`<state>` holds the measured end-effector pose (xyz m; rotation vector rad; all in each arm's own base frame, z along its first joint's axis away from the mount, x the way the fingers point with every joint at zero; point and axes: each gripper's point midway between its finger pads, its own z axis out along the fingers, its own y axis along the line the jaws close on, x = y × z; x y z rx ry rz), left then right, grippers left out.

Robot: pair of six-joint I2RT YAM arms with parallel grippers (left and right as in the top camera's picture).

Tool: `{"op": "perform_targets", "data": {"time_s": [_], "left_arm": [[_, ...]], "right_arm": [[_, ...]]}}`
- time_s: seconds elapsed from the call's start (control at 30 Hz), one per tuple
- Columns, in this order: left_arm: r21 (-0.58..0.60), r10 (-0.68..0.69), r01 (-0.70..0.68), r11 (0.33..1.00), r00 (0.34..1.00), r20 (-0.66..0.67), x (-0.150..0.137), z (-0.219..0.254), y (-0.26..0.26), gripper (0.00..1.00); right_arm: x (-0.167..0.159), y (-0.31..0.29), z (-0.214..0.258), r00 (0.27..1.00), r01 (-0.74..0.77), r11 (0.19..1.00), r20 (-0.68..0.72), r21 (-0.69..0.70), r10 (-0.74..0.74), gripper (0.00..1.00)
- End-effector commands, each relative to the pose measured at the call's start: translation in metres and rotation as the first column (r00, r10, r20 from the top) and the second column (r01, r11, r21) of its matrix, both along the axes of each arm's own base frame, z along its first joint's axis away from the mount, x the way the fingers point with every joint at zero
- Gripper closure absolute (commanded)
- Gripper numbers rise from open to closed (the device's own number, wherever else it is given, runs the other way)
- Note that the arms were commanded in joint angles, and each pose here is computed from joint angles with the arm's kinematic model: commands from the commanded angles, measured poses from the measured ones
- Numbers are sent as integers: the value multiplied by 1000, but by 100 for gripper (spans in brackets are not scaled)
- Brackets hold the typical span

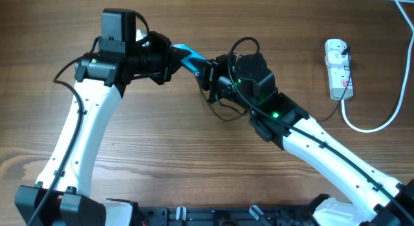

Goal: Plug charger to phone and switch on socket

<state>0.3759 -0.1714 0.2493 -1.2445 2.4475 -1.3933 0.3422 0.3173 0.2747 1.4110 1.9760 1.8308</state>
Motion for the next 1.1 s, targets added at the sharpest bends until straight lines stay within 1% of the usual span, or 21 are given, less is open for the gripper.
{"op": "perform_targets", "data": {"time_s": [0.0, 0.1, 0.13, 0.17, 0.2, 0.3, 0.37, 0.4, 0.43, 0.47, 0.5, 0.53, 0.57, 0.6, 0.67, 0.7, 0.77, 0.83, 0.93, 1.0, 1.07], "left_arm": [[26, 23, -23, 999, 1000, 15, 1, 2, 6, 96], [58, 12, -15, 998, 999, 38, 2, 0, 8, 96], [86, 0, -5, 996, 998, 62, 4, -1, 11, 96], [131, -7, -4, 991, 997, 78, 4, -5, 16, 96], [182, -18, 2, 983, 996, 91, 4, -10, 21, 96], [350, -31, 0, 937, 996, 82, -1, -30, 44, 96], [535, -82, 25, 845, 993, 83, -6, -46, 70, 96], [589, -177, 85, 804, 979, 99, -7, -47, 72, 96], [609, -222, 118, 784, 970, 98, -10, -49, 73, 96], [629, -268, 156, 761, 959, 86, -14, -51, 73, 96], [638, -291, 183, 748, 954, 67, -19, -54, 74, 96], [637, -291, 192, 747, 955, 54, -22, -55, 74, 96], [637, -296, 200, 745, 954, 47, -24, -56, 74, 96], [633, -352, 237, 737, 934, 60, -25, -55, 69, 96], [581, -537, 363, 728, 829, 156, -31, -44, 41, 96], [564, -563, 383, 732, 806, 183, -32, -41, 35, 96], [552, -553, 372, 746, 808, 202, -28, -38, 37, 96], [546, -505, 327, 771, 836, 213, -20, -36, 50, 96], [484, -416, 261, 835, 875, 246, -9, -28, 75, 96], [468, -381, 233, 852, 890, 251, -7, -27, 89, 96], [467, -373, 226, 855, 893, 251, -6, -27, 92, 96]], "right_arm": [[1, 3, 16, 995, -28, 999, 97, -34, 31, 83], [0, 2, 12, 996, -28, 999, 87, -45, 32, 61], [1, 1, 9, 995, -25, 997, 95, -69, 32, 50], [3, -3, 3, 995, -9, 994, 98, -106, 20, 33], [5, -8, -4, 993, 7, 986, 118, -167, 13, 24], [11, -36, -38, 986, 74, 899, 167, -431, 0, 14], [7, -81, -79, 988, 113, 689, 156, -716, -1, 8], [-1, -102, -96, 994, 92, 587, 108, -805, -9, 4], [-9, -113, -106, 997, 57, 522, 73, -851, 9, 4], [-18, -121, -116, 995, -11, 421, 34, -907, 98, 4], [-27, -120, -122, 966, -91, 309, -9, -947, 257, 4], [-31, -114, -124, 903, -131, 199, -34, -971, 428, 4], [-39, -107, -128, 805, -165, 96, -78, -982, 589, 4], [-44, -106, -131, 782, -191, 79, -102, -978, 615, 1], [-58, -85, -131, 651, -240, 80, -99, -968, 753, 0], [-62, -80, -131, 632, -258, 99, -91, -961, 770, 0], [-60, -66, -107, 535, -262, 134, -28, -956, 845, 0], [-41, -74, -77, 540, -239, 131, -19, -962, 842, 0], [10, -81, -36, 574, -227, 104, -47, -968, 818, 0], [51, -71, -37, 599, -261, 91, -88, -961, 796, 0], [83, -55, -61, 638, -283, 121, -92, -951, 765, 1]]}}
